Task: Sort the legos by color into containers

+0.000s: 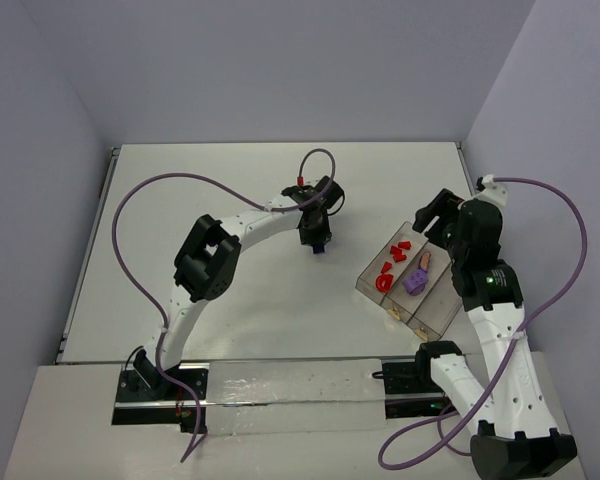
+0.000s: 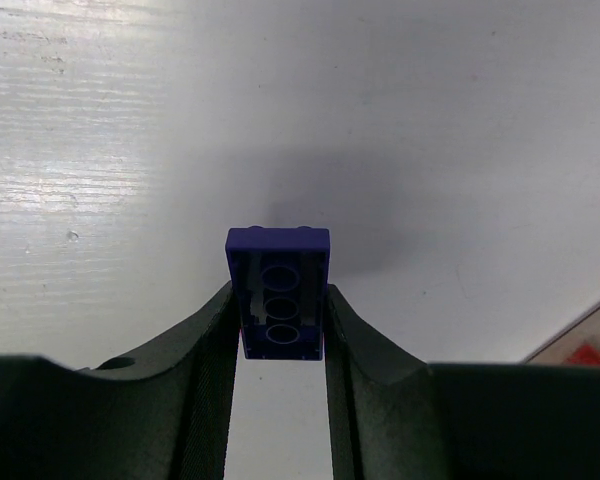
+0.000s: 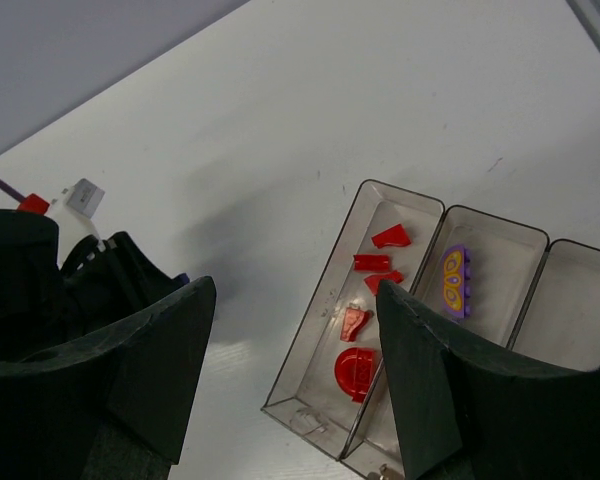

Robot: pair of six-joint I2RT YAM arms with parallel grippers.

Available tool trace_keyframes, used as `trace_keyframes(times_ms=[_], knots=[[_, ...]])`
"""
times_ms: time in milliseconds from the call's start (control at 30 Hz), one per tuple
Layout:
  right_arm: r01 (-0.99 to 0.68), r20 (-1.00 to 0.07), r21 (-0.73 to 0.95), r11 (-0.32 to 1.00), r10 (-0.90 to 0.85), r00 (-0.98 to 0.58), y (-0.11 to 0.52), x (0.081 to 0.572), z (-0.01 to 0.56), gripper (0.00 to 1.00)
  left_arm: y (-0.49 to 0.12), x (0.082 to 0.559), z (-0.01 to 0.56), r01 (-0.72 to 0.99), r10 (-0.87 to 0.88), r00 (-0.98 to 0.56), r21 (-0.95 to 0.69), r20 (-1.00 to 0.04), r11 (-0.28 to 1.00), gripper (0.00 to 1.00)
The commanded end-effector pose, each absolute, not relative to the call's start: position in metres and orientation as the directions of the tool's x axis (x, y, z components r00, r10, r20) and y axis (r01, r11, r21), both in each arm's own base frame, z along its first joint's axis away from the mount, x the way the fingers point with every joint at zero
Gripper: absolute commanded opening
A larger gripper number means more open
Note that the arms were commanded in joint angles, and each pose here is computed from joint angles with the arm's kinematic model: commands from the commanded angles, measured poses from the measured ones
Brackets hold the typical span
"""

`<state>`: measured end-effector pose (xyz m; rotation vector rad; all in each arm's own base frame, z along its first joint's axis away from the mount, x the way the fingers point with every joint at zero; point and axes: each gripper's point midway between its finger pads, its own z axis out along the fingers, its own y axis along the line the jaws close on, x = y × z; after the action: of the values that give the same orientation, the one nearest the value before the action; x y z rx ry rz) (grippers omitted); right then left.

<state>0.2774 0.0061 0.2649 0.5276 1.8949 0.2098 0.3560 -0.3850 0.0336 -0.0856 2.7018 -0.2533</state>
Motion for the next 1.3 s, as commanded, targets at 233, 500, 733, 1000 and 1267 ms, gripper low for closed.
trace_keyframes(times_ms=[233,500,733,1000,1267], knots=[[0.165,-0.837,0.397,0.903,0.429,-0.339,0.031,0.290,0.269,0.73,-0.396,0.364,0.070,0.052,-0.070,-0.889,-0.251,-0.453,0.967,0.88],[0.058,-0.831,0.285,0.957,0.277,-0.483,0.093,0.305,0.231,0.75,-0.304,0.391,0.167,-0.040,-0.200,-0.801,-0.283,-0.564,0.958,0.88],[-0.140,-0.791,0.175,0.975,0.055,-0.609,0.166,0.324,0.196,0.79,-0.163,0.401,0.208,-0.257,-0.407,-0.695,-0.324,-0.593,0.910,0.89],[-0.268,-0.659,0.078,0.960,-0.152,-0.736,0.219,0.357,0.121,0.87,-0.083,0.379,0.212,-0.377,-0.498,-0.626,-0.326,-0.600,0.867,0.88],[-0.311,-0.574,0.073,0.948,-0.215,-0.790,0.247,0.365,0.069,0.87,-0.076,0.367,0.197,-0.393,-0.493,-0.646,-0.301,-0.582,0.869,0.88]])
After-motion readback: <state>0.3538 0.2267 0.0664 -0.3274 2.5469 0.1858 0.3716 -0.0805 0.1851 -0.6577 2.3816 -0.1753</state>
